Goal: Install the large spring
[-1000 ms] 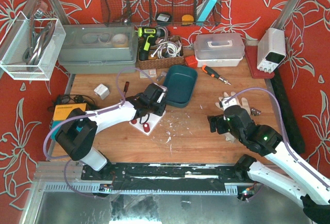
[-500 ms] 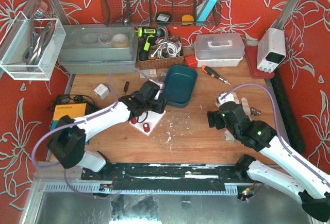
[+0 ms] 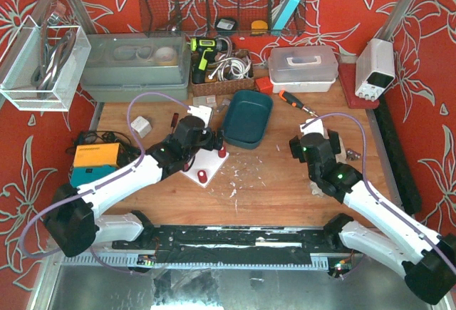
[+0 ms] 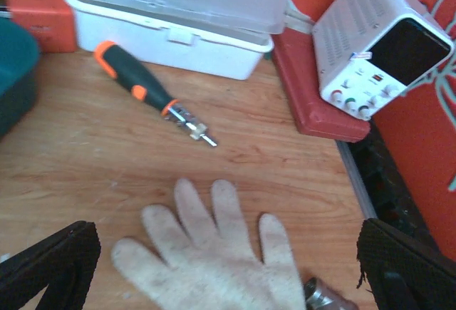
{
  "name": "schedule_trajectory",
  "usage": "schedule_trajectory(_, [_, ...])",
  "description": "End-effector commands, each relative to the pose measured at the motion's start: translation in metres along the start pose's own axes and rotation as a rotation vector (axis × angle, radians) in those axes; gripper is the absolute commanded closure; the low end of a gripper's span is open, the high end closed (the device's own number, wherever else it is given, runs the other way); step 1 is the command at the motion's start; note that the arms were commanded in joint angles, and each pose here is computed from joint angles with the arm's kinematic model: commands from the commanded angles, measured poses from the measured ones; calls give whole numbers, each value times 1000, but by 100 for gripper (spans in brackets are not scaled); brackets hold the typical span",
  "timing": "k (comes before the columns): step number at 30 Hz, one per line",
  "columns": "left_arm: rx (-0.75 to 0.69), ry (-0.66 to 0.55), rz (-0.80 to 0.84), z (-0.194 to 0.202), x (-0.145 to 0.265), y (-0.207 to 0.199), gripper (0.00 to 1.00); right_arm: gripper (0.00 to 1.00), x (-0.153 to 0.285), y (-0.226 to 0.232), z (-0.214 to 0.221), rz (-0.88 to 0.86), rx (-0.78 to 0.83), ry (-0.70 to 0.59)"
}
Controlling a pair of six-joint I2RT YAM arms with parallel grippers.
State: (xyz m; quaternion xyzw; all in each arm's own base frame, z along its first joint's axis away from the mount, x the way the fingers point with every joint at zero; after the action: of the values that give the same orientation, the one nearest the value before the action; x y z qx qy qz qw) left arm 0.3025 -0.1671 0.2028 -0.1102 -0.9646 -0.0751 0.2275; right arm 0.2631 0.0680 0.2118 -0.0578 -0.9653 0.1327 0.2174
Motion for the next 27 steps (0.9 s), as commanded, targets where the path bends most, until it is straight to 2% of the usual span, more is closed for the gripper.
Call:
schedule_trajectory(1, [-56,-179,-282,-9,1,45,0,1,-26,-13,-11,43,-21,-77])
schedule_trajectory(6, [102,-185,-387,17,5,104,0,1,-54,-31,20,99,-87,-19])
schedule_trajectory(9, [155,-218,-401,35,12,124,0,1,-69,-33,34,100,-140,-15])
schedule_trajectory(12, [190,-248,-403,52,15,132,0,1,-81,-28,43,88,-144,-26])
schedule_trajectory(17, [181,-272,-419,70,11,141,0,1,-103,-16,54,57,-72,40])
schedule_trajectory(20, [191,-299,-418,74,6,149,0,1,-109,-11,52,22,-19,0])
schedule_trajectory(27, [151,-296,-359,81,-7,146,0,1,-110,-28,69,34,-144,-54])
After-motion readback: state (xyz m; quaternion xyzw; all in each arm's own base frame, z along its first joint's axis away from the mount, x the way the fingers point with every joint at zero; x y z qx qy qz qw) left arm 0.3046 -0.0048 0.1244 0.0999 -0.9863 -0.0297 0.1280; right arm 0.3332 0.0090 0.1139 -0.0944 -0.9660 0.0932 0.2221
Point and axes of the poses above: each gripper's point midway between its finger pads, its own x axis back along the fingers, its own y axis along the line the jaws close on, z = x × y, the point moved 4 cm from there along x, back along the fingers, and after that the axes turned 3 degrees about -x, right-handed, at the moved point
